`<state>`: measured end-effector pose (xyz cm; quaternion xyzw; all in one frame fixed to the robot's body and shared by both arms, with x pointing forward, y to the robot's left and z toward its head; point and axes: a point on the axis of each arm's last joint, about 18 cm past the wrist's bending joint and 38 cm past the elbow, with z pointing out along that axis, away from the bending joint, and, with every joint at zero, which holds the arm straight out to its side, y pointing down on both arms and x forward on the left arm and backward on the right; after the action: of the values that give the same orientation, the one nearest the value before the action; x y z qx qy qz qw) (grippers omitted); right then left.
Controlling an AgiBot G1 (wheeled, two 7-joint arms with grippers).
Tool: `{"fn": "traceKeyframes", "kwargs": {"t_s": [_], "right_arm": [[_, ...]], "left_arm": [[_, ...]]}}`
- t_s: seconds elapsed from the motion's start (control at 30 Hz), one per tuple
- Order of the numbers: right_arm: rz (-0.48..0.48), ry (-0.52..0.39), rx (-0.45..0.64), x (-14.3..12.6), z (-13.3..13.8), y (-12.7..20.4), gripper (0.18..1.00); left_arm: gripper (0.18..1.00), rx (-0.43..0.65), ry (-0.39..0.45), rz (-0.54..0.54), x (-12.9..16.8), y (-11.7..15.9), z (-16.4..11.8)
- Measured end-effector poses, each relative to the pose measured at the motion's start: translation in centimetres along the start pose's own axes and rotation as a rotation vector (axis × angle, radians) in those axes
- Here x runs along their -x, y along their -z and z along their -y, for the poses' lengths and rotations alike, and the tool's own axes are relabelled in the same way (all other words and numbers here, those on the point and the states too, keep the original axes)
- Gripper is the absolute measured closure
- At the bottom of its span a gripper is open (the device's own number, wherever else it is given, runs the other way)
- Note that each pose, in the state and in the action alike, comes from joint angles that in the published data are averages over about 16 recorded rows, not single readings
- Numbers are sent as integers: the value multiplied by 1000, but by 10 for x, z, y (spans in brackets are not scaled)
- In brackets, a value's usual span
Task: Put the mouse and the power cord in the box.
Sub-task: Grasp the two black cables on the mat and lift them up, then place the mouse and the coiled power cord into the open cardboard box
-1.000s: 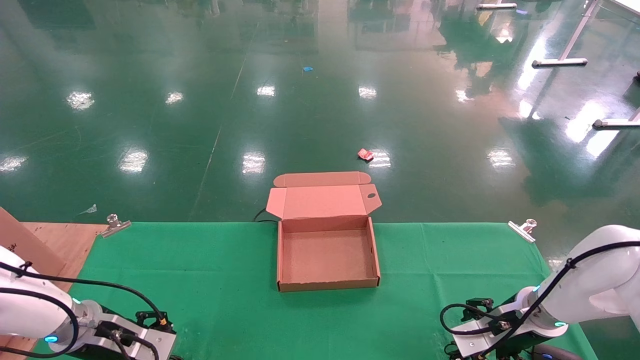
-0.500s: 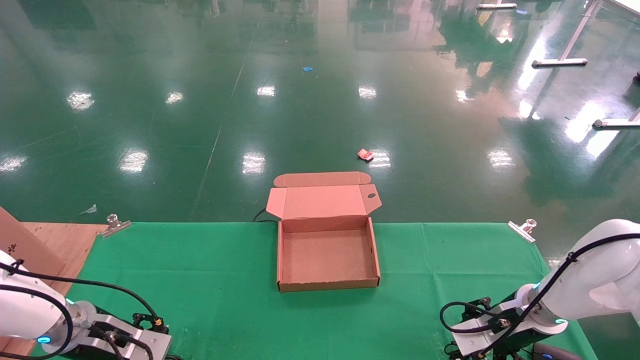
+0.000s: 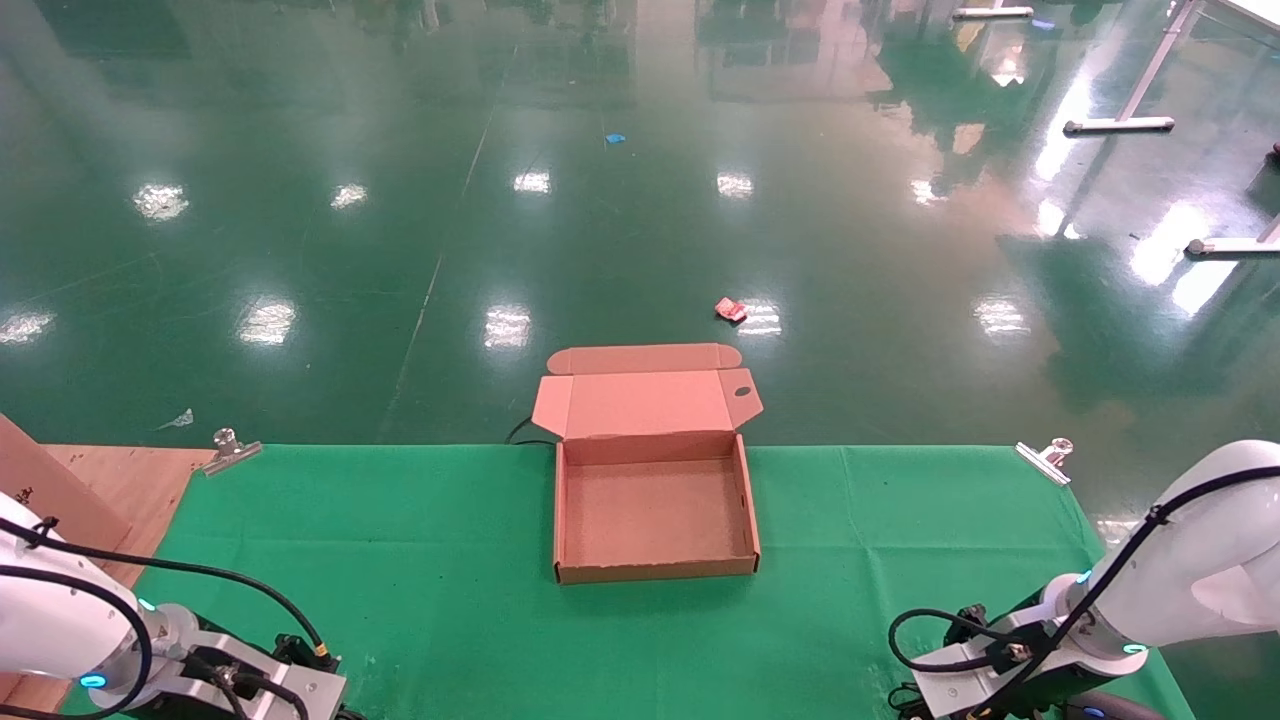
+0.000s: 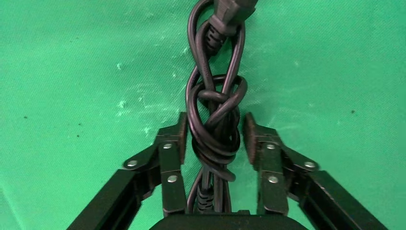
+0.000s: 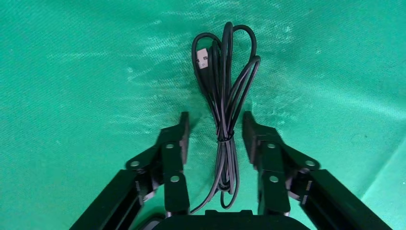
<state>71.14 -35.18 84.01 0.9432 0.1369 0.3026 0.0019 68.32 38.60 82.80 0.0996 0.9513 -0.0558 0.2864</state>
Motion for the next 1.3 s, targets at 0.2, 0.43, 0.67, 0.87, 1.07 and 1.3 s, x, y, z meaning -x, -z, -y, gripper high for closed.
{"fn": "traceKeyframes", "kwargs": {"t_s": [0.2, 0.43, 0.67, 0.87, 1.07, 1.3], "right_arm": [[4, 1, -7, 0, 1, 1, 756], [7, 1, -18, 0, 0, 5, 874], [-5, -5, -56, -4, -2, 20, 935], [-43, 5, -101, -20, -4, 53, 954], [-105, 43, -137, -48, -1, 103, 958], [-203, 95, -154, -92, 22, 164, 959]], "left_arm": [[738, -1, -1, -2, 0, 2, 0], [824, -9, -1, -3, 1, 6, -1], [846, -28, -1, 2, 6, 25, -3], [847, -67, -2, 24, 17, 60, -1], [848, -100, -37, 74, 40, 109, 11], [848, -115, -107, 172, 78, 168, 47]]}}
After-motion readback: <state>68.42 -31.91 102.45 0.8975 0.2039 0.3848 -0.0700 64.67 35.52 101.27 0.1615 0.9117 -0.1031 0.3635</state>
